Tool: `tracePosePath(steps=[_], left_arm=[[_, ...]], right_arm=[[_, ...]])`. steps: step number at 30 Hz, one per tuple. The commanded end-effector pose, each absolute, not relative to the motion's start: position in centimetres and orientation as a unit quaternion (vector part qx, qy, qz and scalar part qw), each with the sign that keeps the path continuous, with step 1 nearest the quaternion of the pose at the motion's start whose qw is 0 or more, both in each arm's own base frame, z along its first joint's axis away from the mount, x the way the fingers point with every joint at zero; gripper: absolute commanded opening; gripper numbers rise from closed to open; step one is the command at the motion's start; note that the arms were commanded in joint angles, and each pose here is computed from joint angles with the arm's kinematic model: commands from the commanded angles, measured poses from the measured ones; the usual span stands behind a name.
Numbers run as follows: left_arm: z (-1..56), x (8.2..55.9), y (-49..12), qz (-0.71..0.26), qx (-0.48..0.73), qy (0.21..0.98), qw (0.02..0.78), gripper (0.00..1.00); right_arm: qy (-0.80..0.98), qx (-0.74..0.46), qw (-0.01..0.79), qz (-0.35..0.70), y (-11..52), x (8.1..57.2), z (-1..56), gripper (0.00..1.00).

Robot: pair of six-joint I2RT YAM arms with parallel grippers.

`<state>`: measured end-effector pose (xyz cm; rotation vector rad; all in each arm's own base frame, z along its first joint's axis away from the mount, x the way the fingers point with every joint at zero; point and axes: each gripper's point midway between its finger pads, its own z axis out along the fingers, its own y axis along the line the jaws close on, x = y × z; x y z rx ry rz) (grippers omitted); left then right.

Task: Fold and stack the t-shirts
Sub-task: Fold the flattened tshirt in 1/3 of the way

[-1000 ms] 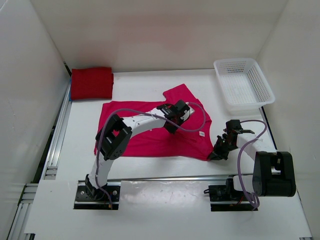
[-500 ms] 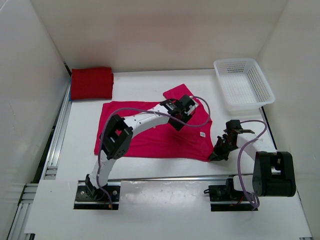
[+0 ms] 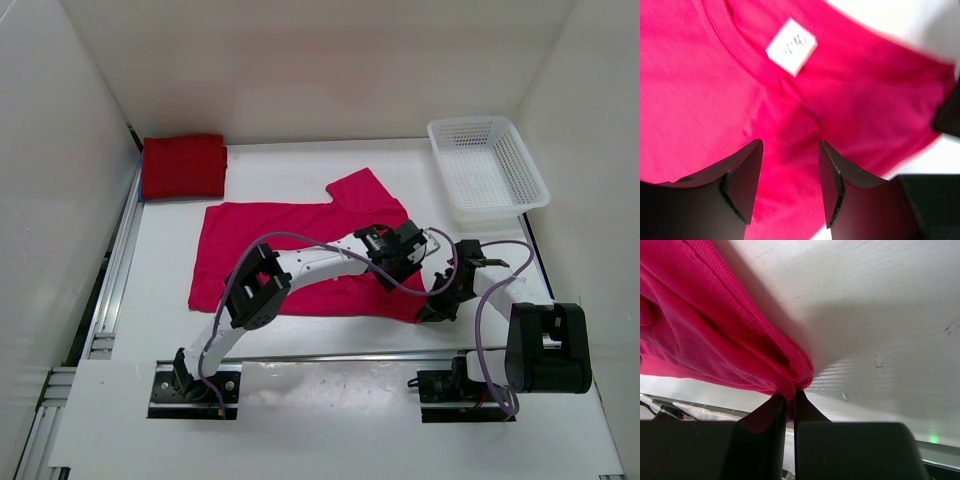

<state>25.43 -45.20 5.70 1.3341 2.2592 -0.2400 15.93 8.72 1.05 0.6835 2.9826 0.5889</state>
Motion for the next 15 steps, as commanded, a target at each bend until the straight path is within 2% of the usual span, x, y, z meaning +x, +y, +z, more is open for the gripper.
tracePosePath(steps=[1, 10, 15], left_arm=[[9.2, 27.5, -48.0, -0.125, 0.473, 0.819, 0.301, 0.59], [5.6, 26.4, -46.8, -0.112, 0.484, 0.827, 0.261, 0.56], [5.2, 25.8, -46.8, -0.122, 0.489, 0.827, 0.249, 0.65]], right_arm=[[0.966, 0.213, 0.003, 0.149, 7.4, 14.8, 0.4, 0.0], [0.966, 0.213, 0.003, 0.149, 7.4, 15.0, 0.3, 0.0], [0.966, 0.214, -0.006, 0.147, 7.4, 14.8, 0.0, 0.0]])
